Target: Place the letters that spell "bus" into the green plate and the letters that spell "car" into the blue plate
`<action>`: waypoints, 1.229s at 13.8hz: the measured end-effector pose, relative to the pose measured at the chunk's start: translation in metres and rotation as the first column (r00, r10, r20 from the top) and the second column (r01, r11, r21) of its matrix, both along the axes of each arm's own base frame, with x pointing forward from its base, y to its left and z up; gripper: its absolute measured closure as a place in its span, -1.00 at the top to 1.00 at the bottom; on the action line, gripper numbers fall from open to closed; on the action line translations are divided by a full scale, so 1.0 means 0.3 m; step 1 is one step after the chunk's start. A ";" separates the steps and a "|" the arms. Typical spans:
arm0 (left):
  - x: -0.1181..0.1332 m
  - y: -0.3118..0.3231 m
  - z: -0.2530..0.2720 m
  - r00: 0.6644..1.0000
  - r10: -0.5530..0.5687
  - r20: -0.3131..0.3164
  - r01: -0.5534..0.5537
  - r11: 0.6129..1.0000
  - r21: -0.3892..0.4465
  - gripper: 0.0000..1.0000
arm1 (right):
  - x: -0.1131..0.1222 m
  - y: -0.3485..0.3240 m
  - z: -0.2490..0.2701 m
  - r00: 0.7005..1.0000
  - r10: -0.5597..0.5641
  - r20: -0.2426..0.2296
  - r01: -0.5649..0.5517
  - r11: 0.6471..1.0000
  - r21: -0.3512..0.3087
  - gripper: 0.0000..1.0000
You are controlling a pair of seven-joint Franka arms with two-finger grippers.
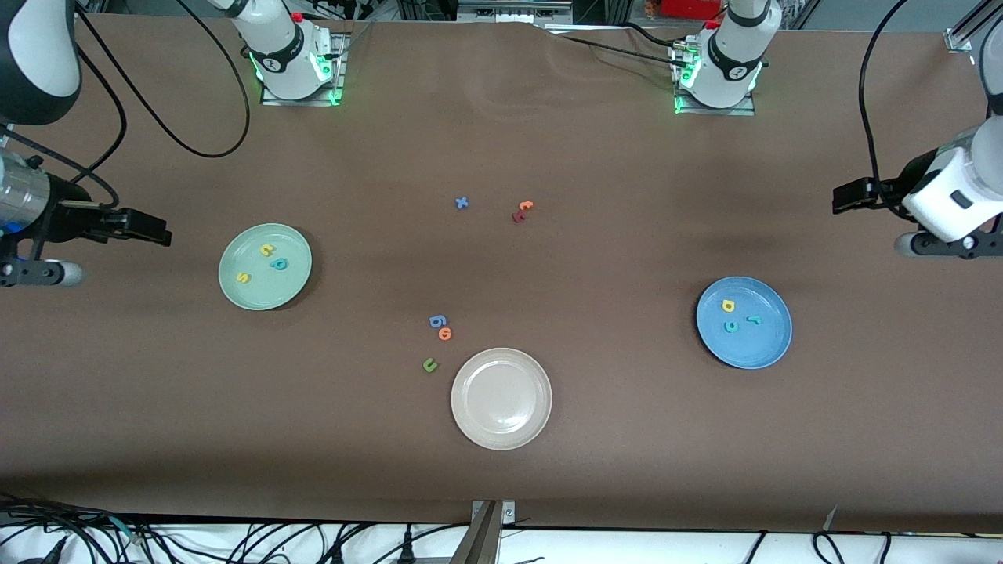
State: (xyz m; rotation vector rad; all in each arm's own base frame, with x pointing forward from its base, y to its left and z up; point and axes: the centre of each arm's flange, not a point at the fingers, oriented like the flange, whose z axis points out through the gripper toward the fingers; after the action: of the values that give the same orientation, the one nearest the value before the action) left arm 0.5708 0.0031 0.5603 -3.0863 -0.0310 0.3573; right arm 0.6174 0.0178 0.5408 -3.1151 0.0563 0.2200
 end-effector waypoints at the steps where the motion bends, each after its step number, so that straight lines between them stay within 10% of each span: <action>1: -0.005 -0.010 0.012 1.000 0.004 0.008 -0.004 1.000 0.002 1.00 | 0.004 0.005 -0.014 1.000 0.003 0.005 -0.003 1.000 0.000 0.99; 6: 0.001 -0.042 0.036 0.999 0.001 0.050 -0.002 1.000 0.005 1.00 | 0.045 0.003 0.011 0.993 0.003 0.115 -0.002 1.000 -0.009 0.99; 17: -0.020 -0.049 0.088 0.996 0.016 0.086 -0.016 1.000 0.007 1.00 | 0.037 -0.035 0.073 0.986 -0.024 0.163 0.033 0.998 -0.051 1.00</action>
State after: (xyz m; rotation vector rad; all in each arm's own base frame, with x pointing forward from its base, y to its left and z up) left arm 0.5648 -0.0116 0.5869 -3.0937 -0.0595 0.2243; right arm 0.6284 0.0074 0.5627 -3.1695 0.1060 -0.0366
